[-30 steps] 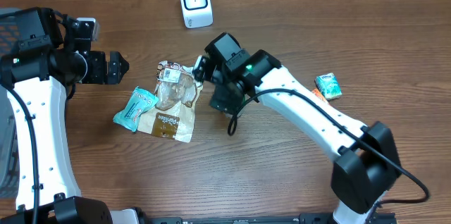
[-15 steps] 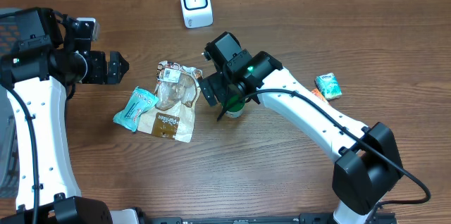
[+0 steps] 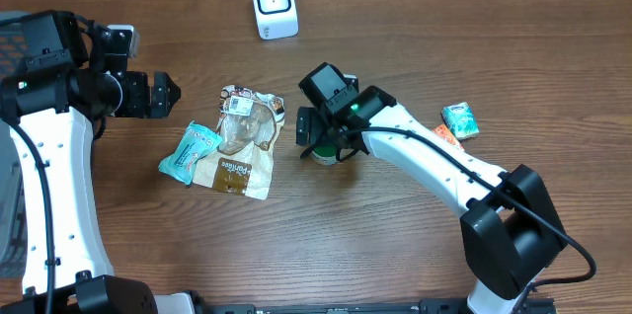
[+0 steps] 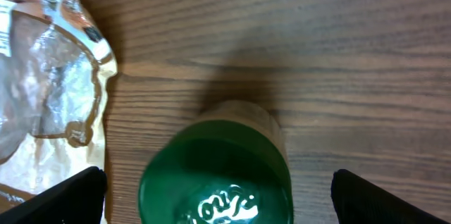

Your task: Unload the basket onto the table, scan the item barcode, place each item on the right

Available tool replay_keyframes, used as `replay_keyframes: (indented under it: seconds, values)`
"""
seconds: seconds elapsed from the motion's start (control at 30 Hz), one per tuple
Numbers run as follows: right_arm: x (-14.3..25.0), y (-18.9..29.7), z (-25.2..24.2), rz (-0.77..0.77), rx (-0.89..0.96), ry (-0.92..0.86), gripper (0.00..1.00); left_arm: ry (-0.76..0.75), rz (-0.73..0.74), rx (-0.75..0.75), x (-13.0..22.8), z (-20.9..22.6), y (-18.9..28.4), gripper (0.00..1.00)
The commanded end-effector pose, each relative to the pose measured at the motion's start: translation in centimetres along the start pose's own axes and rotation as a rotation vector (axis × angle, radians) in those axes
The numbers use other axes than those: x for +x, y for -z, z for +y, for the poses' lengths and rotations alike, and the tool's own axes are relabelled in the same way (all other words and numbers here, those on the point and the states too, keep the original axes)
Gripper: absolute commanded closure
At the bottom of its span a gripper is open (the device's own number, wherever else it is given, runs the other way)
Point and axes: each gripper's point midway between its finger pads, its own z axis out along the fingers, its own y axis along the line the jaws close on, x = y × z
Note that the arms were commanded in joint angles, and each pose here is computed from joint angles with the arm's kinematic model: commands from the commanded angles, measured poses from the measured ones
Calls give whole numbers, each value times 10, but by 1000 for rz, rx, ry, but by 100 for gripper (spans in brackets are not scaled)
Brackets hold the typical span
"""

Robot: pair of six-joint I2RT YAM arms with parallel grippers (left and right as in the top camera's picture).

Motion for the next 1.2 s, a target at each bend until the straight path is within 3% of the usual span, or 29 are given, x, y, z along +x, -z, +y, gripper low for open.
replay_keyframes:
  seconds: [0.0, 0.63, 0.87, 1.17]
  values:
    - [-4, 4, -1, -22, 2, -35, 4, -21, -30, 4, -8, -2, 8, 1]
    - [6, 2, -11, 9, 41, -8, 40, -20, -30, 4, -8, -2, 8, 0]
    - [1, 3, -8, -4, 28, 203, 65, -21, -30, 4, -8, -2, 8, 0]
    - [-15, 15, 3, -51, 18, 592, 69, -21, -30, 4, -8, -2, 8, 0]
